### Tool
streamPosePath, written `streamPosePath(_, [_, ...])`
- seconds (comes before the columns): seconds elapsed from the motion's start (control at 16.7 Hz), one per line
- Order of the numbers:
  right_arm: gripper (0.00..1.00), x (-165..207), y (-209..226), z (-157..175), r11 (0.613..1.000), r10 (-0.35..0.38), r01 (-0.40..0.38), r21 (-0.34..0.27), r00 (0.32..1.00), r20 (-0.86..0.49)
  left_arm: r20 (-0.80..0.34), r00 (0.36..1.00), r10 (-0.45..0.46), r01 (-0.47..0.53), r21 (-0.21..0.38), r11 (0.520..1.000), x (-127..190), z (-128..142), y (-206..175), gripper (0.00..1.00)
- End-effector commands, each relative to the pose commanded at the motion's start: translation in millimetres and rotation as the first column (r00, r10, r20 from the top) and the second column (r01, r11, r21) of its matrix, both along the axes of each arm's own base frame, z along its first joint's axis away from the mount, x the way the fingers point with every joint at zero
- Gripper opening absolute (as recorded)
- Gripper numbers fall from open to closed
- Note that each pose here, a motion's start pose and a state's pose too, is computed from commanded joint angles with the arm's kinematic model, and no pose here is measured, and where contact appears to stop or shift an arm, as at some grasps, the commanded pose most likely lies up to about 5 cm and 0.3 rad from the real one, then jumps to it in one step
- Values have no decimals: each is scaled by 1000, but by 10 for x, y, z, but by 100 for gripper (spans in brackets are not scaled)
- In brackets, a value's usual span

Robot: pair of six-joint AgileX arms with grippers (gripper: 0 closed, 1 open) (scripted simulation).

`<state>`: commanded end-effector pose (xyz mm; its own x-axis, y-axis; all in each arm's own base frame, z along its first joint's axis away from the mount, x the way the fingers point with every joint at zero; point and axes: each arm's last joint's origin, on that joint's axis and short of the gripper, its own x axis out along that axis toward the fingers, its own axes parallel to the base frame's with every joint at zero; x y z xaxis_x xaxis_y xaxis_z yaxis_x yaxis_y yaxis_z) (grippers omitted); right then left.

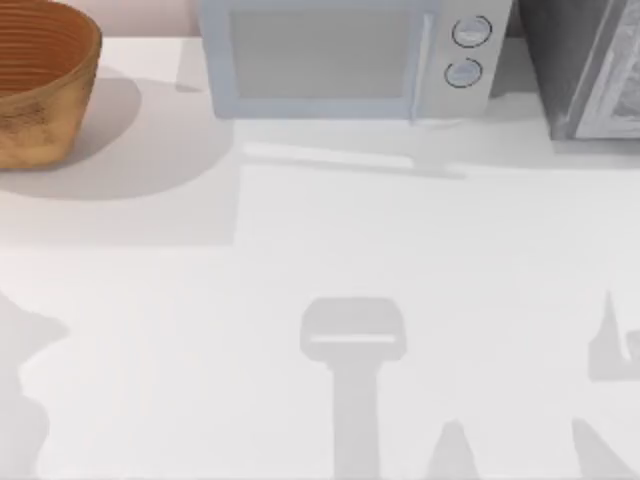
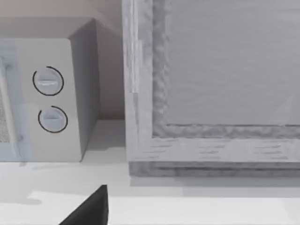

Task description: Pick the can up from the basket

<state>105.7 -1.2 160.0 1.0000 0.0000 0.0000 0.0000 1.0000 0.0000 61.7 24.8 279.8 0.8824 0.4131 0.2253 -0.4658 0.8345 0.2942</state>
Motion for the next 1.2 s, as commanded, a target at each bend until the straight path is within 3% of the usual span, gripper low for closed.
streamPosePath(0.12, [100,0,0,0,1000,0,0,0,1000,0,91,971,222,-234,158,959,-371,554,-67,0])
streamPosePath(0.18, [100,0,0,0,1000,0,0,0,1000,0,154,928,339,-367,236,900,-610,847,-182,0])
streamPosePath(0.24, [100,0,0,0,1000,0,0,0,1000,0,226,864,450,-501,304,810,-864,1123,-364,0])
streamPosePath(0.3, [100,0,0,0,1000,0,0,0,1000,0,307,777,550,-630,361,688,-1128,1379,-629,0])
streamPosePath(0.42, [100,0,0,0,1000,0,0,0,1000,0,496,531,688,-840,412,352,-1607,1760,-1427,0])
streamPosePath(0.54, [100,0,0,0,1000,0,0,0,1000,0,678,213,703,-932,356,-61,-1843,1863,-2506,0])
streamPosePath(0.66, [100,0,0,0,1000,0,0,0,1000,0,801,-112,589,-865,213,-454,-1669,1668,-3620,0])
streamPosePath(0.72, [100,0,0,0,1000,0,0,0,1000,0,833,-258,489,-778,121,-617,-1426,1477,-4126,0])
streamPosePath(0.78, [100,0,0,0,1000,0,0,0,1000,0,845,-386,371,-663,25,-748,-1095,1242,-4562,0])
streamPosePath(0.84, [100,0,0,0,1000,0,0,0,1000,0,838,-492,236,-531,-73,-844,-693,962,-4922,0])
streamPosePath(0.9, [100,0,0,0,1000,0,0,0,1000,0,813,-574,97,-389,-167,-906,-243,655,-5189,0])
streamPosePath(1.02, [100,0,0,0,1000,0,0,0,1000,0,721,-671,-175,-110,-331,-937,716,-7,-5426,0])
streamPosePath(1.2, [100,0,0,0,1000,0,0,0,1000,0,528,-696,-487,227,-481,-847,1993,-922,-5135,0])
